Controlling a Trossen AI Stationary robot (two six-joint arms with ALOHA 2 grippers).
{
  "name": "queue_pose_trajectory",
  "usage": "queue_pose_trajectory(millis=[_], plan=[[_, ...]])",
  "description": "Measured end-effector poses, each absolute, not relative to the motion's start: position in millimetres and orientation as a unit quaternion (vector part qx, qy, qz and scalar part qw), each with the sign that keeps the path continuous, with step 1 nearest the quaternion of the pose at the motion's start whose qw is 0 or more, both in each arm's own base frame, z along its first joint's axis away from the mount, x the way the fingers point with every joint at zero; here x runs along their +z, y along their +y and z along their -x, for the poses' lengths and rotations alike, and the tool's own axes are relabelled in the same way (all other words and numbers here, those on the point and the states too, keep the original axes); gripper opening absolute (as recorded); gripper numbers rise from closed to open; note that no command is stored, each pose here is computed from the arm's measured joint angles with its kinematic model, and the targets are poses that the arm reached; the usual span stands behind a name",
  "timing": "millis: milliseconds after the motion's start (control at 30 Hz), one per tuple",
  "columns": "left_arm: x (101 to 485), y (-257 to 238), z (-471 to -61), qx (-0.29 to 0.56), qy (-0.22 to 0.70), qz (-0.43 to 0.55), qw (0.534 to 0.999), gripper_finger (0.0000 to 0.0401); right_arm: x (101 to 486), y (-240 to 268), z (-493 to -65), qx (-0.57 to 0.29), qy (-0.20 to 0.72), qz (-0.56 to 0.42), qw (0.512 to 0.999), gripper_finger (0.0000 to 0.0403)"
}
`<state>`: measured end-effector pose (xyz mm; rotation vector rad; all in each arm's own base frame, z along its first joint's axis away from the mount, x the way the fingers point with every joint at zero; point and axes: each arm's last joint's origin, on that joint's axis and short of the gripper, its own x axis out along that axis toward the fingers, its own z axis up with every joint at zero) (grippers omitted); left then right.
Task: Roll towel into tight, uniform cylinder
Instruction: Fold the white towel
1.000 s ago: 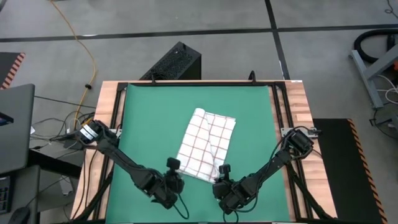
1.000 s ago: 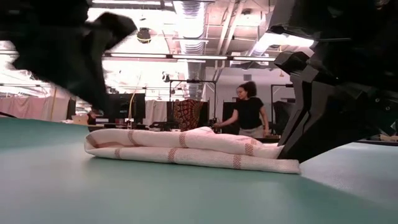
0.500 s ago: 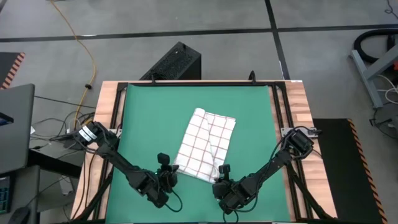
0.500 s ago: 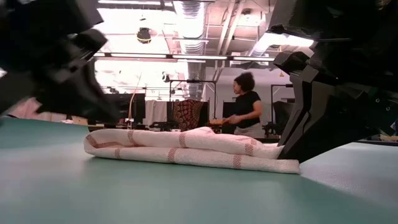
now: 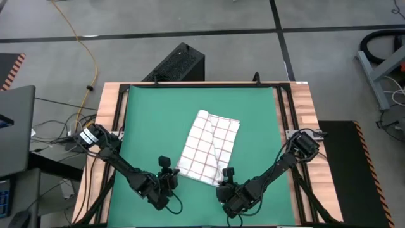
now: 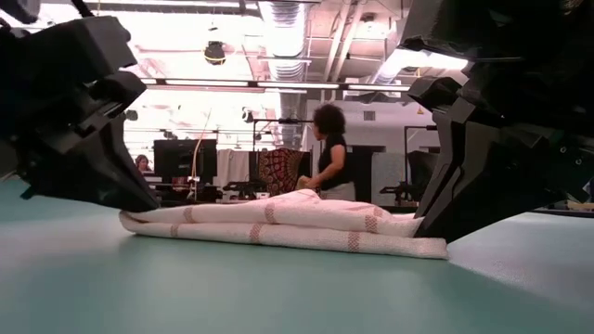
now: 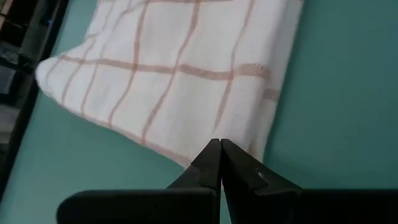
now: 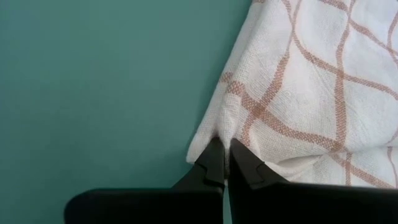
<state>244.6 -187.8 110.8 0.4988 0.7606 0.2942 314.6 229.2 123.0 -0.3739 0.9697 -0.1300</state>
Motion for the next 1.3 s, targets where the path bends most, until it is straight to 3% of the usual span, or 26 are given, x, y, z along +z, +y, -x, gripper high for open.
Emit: queue_pose_trajectory(millis=[300,833,1300], plan=[[108.0,-188.5,-241.5,0.123,0.396,-0.203,0.887,0.0000,122.9,229.8,-314.2,-0.060,0.463,0.182,0.865,0.0025],[107.7,-188.3,-241.8,0.124,0.399,-0.189,0.889,0.0000,157.0,232.7,-302.2,-0.057,0.432,0.191,0.879,0.0160],[107.7,-188.1,-242.4,0.130,0.396,-0.175,0.892,0.0000,156.5,238.4,-307.3,-0.083,0.393,0.164,0.901,0.0173]])
